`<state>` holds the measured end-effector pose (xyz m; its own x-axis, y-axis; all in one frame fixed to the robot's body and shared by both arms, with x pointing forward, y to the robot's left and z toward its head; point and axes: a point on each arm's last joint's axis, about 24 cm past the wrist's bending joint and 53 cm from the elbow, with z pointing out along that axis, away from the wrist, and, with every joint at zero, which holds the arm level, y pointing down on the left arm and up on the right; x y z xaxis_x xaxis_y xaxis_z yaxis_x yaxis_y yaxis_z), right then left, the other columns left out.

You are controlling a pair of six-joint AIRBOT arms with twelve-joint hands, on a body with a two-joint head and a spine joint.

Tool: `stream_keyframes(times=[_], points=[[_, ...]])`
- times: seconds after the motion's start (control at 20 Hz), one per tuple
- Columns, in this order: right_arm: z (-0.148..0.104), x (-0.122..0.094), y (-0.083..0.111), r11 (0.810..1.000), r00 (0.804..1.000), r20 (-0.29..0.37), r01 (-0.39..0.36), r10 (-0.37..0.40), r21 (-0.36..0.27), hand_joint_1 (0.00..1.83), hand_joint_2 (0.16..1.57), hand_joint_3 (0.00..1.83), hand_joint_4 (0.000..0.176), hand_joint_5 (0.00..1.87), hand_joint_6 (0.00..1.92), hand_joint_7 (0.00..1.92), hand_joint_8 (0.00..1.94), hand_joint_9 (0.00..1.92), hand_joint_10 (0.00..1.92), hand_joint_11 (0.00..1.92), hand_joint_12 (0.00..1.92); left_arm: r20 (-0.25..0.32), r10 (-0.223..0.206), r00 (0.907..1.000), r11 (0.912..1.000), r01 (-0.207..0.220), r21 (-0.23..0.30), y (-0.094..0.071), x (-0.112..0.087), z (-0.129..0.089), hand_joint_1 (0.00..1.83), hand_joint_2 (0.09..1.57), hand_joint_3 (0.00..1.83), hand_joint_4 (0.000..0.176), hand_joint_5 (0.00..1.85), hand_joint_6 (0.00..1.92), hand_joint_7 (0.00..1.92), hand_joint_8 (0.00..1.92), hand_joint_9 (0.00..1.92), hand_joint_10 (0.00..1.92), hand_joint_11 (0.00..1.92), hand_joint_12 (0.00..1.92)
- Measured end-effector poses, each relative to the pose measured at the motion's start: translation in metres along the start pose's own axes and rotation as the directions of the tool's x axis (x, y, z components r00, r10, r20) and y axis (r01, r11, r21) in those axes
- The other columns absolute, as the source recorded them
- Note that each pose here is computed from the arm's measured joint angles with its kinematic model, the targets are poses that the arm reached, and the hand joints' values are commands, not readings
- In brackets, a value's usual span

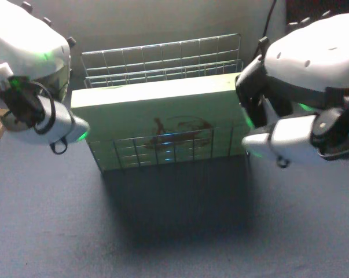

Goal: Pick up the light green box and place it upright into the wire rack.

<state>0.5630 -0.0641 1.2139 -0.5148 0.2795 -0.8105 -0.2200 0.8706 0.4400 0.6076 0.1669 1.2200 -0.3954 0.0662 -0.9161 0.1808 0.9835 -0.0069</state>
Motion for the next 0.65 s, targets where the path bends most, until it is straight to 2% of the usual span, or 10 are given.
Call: stream_keyframes(times=[0.05,0.15,0.25,0.3,0.35,0.4,0.5,0.65], points=[[0.0,0.002,0.004,1.0,1.0,-0.003,-0.006,0.006,-0.017,0.62,1.24,0.0,0.0,0.78,1.92,0.95,1.94,1.19,1.92,1.53,1.92,-0.007,-0.02,0.9998,0.9998,0.02,-0.003,-0.001,0.003,0.001,0.51,1.23,0.0,0.0,0.62,1.89,0.71,1.9,0.8,1.92,0.95,1.92],[0.0,0.005,0.008,0.999,1.0,-0.012,-0.007,0.006,-0.034,0.62,1.27,0.01,0.0,0.94,1.92,1.15,1.94,1.45,1.92,1.71,1.92,-0.011,-0.011,0.9999,0.9999,0.011,-0.006,-0.002,0.006,0.0,0.53,1.25,0.0,0.0,0.85,1.92,0.92,1.92,0.98,1.92,1.12,1.92],[0.0,0.01,0.008,0.999,1.0,-0.026,-0.008,0.007,-0.037,0.54,1.36,0.01,0.0,1.13,1.92,1.36,1.94,1.6,1.92,1.83,1.92,-0.017,-0.005,0.9998,1.0,0.005,0.0,-0.007,0.011,-0.001,0.53,1.27,0.0,0.0,1.12,1.92,1.19,1.92,1.24,1.92,1.32,1.92],[0.0,0.01,0.009,0.999,1.0,-0.025,-0.006,0.005,-0.04,0.52,1.43,0.0,0.0,1.23,1.92,1.44,1.94,1.63,1.92,1.84,1.92,-0.024,-0.019,0.9995,0.9998,0.019,0.003,-0.009,0.014,-0.001,0.53,1.28,0.0,0.0,1.22,1.92,1.28,1.92,1.31,1.92,1.38,1.92],[0.0,0.01,0.009,0.999,1.0,-0.024,-0.005,0.004,-0.041,0.54,1.45,0.0,0.135,1.28,1.92,1.47,1.94,1.64,1.92,1.85,1.92,-0.028,-0.027,0.9993,0.9996,0.027,0.005,-0.01,0.015,-0.001,0.52,1.3,0.0,0.009,1.26,1.92,1.32,1.92,1.36,1.92,1.43,1.92],[0.0,0.009,0.009,0.999,1.0,-0.021,-0.001,0.0,-0.042,0.59,1.45,0.0,0.168,1.29,1.92,1.49,1.94,1.64,1.92,1.84,1.92,-0.023,-0.023,0.9995,0.9997,0.023,0.01,-0.013,0.014,-0.001,0.51,1.33,0.01,0.031,1.28,1.92,1.35,1.92,1.4,1.92,1.47,1.92],[0.0,0.009,0.011,0.999,1.0,-0.022,-0.002,0.001,-0.048,0.62,1.45,0.0,0.176,1.29,1.92,1.49,1.94,1.63,1.92,1.84,1.92,-0.017,-0.02,0.9996,0.9997,0.021,0.016,-0.016,0.012,0.0,0.5,1.37,0.01,0.052,1.28,1.92,1.39,1.92,1.44,1.92,1.53,1.92],[0.0,0.011,0.012,0.999,1.0,-0.026,0.001,-0.003,-0.053,0.62,1.47,0.0,0.176,1.25,1.92,1.45,1.94,1.61,1.92,1.83,1.92,-0.02,-0.017,0.9997,0.9996,0.017,0.023,-0.021,0.012,0.0,0.51,1.38,0.01,0.067,1.25,1.92,1.38,1.92,1.44,1.92,1.53,1.92]])
